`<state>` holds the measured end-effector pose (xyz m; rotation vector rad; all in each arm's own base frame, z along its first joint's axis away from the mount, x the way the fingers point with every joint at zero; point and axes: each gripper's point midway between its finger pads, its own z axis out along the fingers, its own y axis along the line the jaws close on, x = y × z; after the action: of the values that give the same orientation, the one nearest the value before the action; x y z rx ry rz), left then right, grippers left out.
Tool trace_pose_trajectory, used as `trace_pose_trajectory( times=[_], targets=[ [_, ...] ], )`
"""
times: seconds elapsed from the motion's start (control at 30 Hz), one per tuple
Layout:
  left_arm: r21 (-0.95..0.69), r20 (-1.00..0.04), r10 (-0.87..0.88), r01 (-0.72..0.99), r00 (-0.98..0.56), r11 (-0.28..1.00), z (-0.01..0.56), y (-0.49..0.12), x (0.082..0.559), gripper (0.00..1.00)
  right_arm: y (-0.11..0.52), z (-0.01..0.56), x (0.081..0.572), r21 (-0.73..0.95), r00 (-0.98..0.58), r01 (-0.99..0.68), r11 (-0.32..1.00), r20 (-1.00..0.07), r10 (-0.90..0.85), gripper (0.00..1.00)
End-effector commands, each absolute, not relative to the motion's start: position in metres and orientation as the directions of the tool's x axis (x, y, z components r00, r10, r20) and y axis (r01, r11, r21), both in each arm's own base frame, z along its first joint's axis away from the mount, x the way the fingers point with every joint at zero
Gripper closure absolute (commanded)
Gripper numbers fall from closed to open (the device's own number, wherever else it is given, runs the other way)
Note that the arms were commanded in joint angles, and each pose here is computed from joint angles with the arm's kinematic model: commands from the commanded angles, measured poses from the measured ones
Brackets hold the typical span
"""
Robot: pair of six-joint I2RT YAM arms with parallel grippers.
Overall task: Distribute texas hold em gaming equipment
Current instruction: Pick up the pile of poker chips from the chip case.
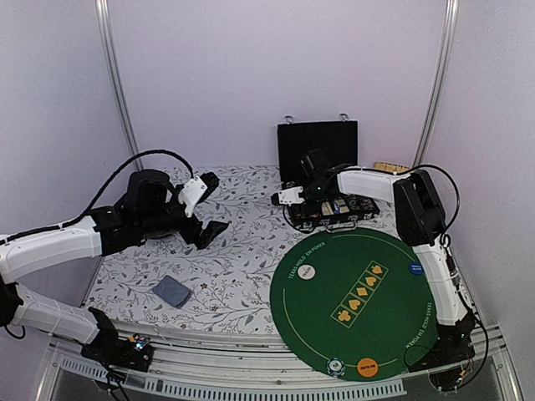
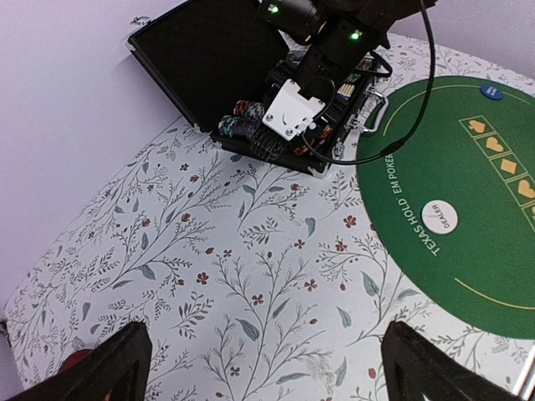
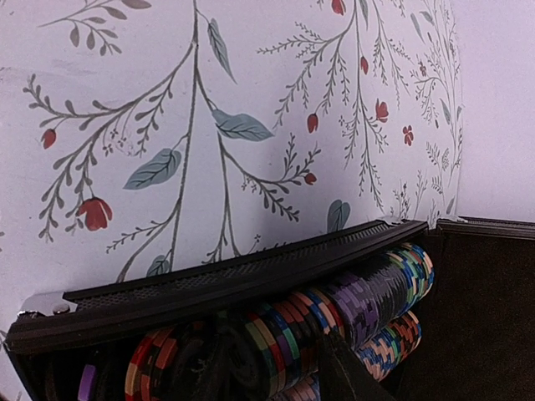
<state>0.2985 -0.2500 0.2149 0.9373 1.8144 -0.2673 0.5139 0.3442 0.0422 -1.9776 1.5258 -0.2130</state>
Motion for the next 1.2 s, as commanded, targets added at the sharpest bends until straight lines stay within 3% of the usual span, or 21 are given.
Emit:
trace_pose_trajectory(
  times=[0.0,0.33,0.57,0.77,0.97,1.17],
  targets=[
    [0.233,-0.869,0.469,0.705,-0.158,0.669,0.215,-0.25,0.299,0.02,0.314,-0.052,0.45,-0.287,0.26,-0.933,-0.218,-0.12,-0.958,0.63],
    [0.232,-0.873,0.462,0.704,-0.153,0.671,0.22,-0.25,0.298,0.02,0.323,-0.035,0.442,-0.284,0.262,-0.935,-0.211,-0.158,-0.952,0.68],
    [0.23,-0.871,0.466,0.706,-0.158,0.669,0.217,-0.25,0.298,0.02,0.314,-0.048,0.423,-0.21,0.259,-0.951,-0.228,-0.135,-0.956,0.67],
    [0.229,-0.868,0.469,0.707,-0.161,0.669,0.215,-0.251,0.299,0.02,0.329,-0.035,0.423,-0.219,0.274,-0.949,-0.228,-0.212,-0.938,0.65],
    [0.228,-0.869,0.467,0.708,-0.161,0.669,0.215,-0.251,0.299,0.02,0.33,-0.05,0.423,-0.185,0.266,-0.955,-0.23,-0.203,-0.942,0.65],
    [0.227,-0.873,0.462,0.706,-0.157,0.67,0.218,-0.25,0.298,0.02,0.325,-0.055,0.418,-0.156,0.247,-0.963,-0.219,-0.187,-0.951,0.74]
  ],
)
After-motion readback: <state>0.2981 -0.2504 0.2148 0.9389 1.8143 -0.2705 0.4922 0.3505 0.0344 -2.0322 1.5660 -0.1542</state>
